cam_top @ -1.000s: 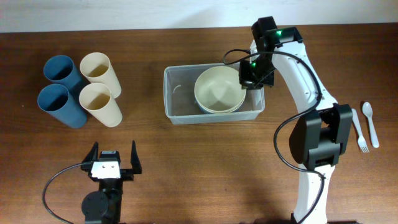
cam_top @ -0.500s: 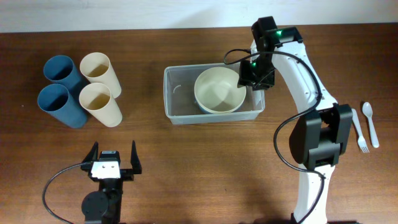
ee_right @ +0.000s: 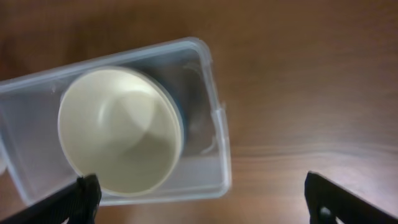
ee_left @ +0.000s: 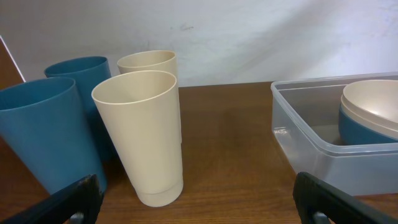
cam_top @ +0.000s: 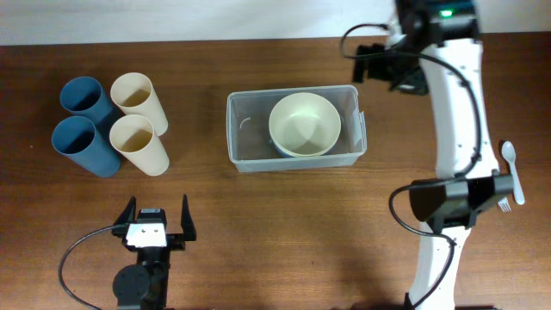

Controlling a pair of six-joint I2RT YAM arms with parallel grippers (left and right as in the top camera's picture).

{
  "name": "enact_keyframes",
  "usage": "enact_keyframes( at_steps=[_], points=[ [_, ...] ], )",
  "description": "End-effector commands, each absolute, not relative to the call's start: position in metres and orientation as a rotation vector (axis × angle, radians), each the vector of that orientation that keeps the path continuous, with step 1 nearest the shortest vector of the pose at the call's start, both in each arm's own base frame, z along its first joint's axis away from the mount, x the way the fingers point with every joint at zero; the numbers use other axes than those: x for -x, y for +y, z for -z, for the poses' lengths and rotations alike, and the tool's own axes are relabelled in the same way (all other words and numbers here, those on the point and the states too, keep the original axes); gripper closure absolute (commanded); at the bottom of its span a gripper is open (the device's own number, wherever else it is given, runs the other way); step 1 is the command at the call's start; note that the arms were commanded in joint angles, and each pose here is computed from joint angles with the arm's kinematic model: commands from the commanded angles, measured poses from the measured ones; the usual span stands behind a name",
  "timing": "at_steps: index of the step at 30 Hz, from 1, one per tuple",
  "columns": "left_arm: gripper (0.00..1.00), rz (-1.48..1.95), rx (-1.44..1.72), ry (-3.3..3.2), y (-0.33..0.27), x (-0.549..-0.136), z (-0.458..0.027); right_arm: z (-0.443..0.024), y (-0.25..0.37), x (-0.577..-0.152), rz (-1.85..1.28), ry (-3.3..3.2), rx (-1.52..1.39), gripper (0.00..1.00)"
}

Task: Pack container
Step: 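Move the right gripper right toward the white fork and spoon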

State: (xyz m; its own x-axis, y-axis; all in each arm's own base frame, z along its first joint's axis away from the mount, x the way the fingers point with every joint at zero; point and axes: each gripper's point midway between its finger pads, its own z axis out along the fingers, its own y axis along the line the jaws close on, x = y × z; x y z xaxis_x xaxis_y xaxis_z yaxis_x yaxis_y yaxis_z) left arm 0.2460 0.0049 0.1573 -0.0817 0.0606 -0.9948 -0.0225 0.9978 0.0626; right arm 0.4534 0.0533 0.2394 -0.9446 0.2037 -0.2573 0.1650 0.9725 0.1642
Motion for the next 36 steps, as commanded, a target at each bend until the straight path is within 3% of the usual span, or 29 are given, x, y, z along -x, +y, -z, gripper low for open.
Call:
enact_keyframes(
  at_steps=[1,10,14,25,31,36],
  points=[
    [0.0,-0.071,-0.045,1.65,0.004,-0.246,-0.156,-0.272,0.002,-0.454,-0.024,2.721,-0.389,0.01],
    [0.0,-0.071,-0.045,1.65,0.004,-0.246,-0.156,-0.267,-0.104,-0.431,0.03,2.696,-0.708,0.01],
    [0.0,-0.071,-0.045,1.65,0.004,-0.246,-0.156,-0.253,-0.116,-0.406,-0.121,2.76,-0.801,0.01],
    [0.0,-0.071,-0.045,1.65,0.004,-0.246,-0.156,-0.241,-0.114,-0.294,-0.087,2.872,-0.972,0.01],
    [0.0,-0.071,-0.045,1.65,0.004,-0.246,-0.156,-0.232,-0.115,-0.274,-0.038,2.785,-0.977,0.01],
    [0.0,-0.071,-0.045,1.65,0.004,-0.246,-0.156,-0.205,-0.136,-0.266,0.039,2.697,-1.186,0.01]
  ],
)
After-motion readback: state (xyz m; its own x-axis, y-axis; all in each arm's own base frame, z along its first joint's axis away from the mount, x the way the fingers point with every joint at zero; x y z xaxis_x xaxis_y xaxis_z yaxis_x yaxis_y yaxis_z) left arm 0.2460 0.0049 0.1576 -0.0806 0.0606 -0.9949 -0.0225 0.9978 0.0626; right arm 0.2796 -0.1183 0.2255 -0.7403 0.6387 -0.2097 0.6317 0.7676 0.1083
